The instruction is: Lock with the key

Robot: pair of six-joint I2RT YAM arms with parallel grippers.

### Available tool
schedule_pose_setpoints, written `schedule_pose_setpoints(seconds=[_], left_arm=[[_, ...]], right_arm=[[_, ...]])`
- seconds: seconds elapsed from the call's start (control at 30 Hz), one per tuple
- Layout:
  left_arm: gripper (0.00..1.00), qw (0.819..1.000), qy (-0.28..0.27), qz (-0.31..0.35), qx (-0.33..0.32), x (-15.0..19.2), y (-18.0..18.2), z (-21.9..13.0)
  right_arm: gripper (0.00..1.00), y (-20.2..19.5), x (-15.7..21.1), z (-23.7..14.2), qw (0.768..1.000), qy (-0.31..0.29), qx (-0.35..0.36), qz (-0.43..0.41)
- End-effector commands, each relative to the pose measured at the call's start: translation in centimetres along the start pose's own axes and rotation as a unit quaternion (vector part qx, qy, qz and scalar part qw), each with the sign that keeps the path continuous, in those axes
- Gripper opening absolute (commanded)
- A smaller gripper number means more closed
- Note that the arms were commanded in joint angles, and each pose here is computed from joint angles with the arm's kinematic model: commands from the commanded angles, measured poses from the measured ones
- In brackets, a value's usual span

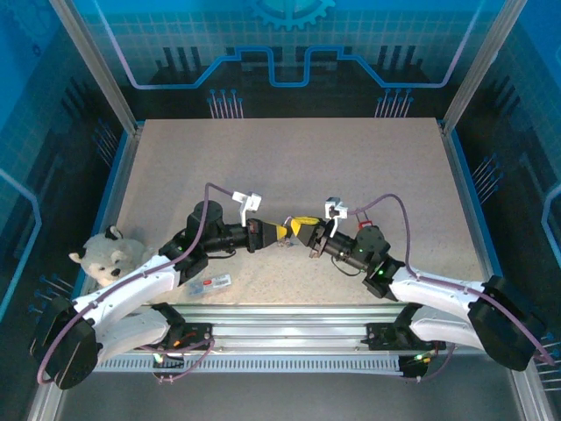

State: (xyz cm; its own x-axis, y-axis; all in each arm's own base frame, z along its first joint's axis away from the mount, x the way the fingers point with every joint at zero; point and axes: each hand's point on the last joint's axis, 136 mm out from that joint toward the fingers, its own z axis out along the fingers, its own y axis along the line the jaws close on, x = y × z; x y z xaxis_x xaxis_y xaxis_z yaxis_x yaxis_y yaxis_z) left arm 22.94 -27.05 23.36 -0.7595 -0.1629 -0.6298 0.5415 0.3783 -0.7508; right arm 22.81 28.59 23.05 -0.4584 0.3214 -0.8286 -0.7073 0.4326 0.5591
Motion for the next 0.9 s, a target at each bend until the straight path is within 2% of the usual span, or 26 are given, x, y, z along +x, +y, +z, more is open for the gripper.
schedule_pose_setpoints(seconds=[0.0,0.87], left_arm=[[0.00,0.975,-0.210,0.067,-0.017,-10.2,-1.8,-2.7],[0.00,0.972,-0.221,0.066,-0.055,-10.7,0.2,-2.3]], right_arm=[[0.00,3.2,9.8,-1.7,0.980,0.180,-0.087,0.001],[0.00,4.7,15.1,-1.7,0.969,0.233,-0.086,-0.009]])
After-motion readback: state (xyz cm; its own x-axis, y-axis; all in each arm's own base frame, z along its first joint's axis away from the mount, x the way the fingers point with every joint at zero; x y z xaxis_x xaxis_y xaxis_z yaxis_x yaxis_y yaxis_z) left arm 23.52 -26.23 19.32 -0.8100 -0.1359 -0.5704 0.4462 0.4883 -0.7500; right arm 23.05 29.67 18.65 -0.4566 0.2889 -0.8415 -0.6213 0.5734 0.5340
